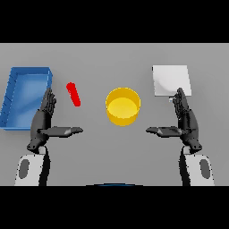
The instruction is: Pick up the red beaker and tilt it to pour out 1 green nut into yellow bowl. Pick up the yellow bowl and place it on the metallic measuring scale.
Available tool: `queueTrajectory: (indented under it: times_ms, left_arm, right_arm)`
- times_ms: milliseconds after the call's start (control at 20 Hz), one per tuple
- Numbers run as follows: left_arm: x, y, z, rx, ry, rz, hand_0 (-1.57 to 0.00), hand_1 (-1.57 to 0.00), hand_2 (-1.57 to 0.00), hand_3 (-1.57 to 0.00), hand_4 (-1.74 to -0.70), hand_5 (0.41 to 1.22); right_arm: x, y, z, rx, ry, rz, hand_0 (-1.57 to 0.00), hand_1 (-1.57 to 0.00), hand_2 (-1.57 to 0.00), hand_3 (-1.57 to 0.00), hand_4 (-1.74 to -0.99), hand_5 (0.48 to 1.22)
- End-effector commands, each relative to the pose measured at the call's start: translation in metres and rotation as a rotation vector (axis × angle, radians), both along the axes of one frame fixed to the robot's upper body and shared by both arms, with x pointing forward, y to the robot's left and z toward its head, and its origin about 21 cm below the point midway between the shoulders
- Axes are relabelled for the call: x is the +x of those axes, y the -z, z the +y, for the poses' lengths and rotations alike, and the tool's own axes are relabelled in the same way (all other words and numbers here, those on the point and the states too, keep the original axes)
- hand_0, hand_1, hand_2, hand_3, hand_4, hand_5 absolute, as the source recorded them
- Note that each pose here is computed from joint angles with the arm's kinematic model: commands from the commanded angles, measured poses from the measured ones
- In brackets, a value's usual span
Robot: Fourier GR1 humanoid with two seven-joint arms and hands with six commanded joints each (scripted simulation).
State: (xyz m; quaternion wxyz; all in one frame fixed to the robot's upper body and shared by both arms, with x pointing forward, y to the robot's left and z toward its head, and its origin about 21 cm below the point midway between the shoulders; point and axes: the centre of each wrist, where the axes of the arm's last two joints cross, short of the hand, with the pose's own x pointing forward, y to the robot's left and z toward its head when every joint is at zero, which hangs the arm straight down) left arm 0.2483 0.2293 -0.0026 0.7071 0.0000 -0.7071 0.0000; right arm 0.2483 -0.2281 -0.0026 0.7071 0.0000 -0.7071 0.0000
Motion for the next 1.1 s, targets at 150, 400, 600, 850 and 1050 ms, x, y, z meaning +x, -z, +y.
queueTrajectory:
  times_ms: [150, 400, 600, 850, 1050]
  left_arm:
    - [0.001, 0.0, 0.001, 0.001, -0.001, 0.001, 0.0, 0.0, 0.0, 0.0, -1.2, 0.652]
    - [-0.014, -0.012, 0.004, 0.148, 0.063, -0.027, 0.0, 0.0, 0.0, 0.0, -1.21, 0.65]
    - [-0.022, -0.02, 0.001, 0.185, 0.081, -0.017, 0.0, 0.0, 0.0, 0.0, -1.23, 0.661]
    - [-0.003, -0.014, -0.012, 0.185, 0.122, 0.024, 0.0, 0.0, 0.0, 0.0, -1.3, 0.702]
    - [0.023, -0.007, -0.013, 0.206, 0.139, 0.031, 0.0, 0.0, 0.0, 0.0, -1.38, 0.738]
  right_arm:
    - [0.001, 0.0, 0.0, 0.0, 0.0, 0.001, 0.0, 0.0, 0.0, 0.0, -1.245, 0.681]
    - [-0.021, -0.003, 0.001, -0.275, -0.042, -0.132, 0.0, 0.0, 0.0, 0.0, -1.239, 0.679]
    - [-0.028, -0.012, 0.003, -0.312, -0.051, -0.153, 0.0, 0.0, 0.0, 0.0, -1.241, 0.68]
    - [-0.027, -0.012, 0.006, -0.263, -0.081, -0.139, 0.0, 0.0, 0.0, 0.0, -1.275, 0.68]
    - [-0.026, -0.017, 0.001, -0.247, -0.066, -0.145, 0.0, 0.0, 0.0, 0.0, -1.304, 0.678]
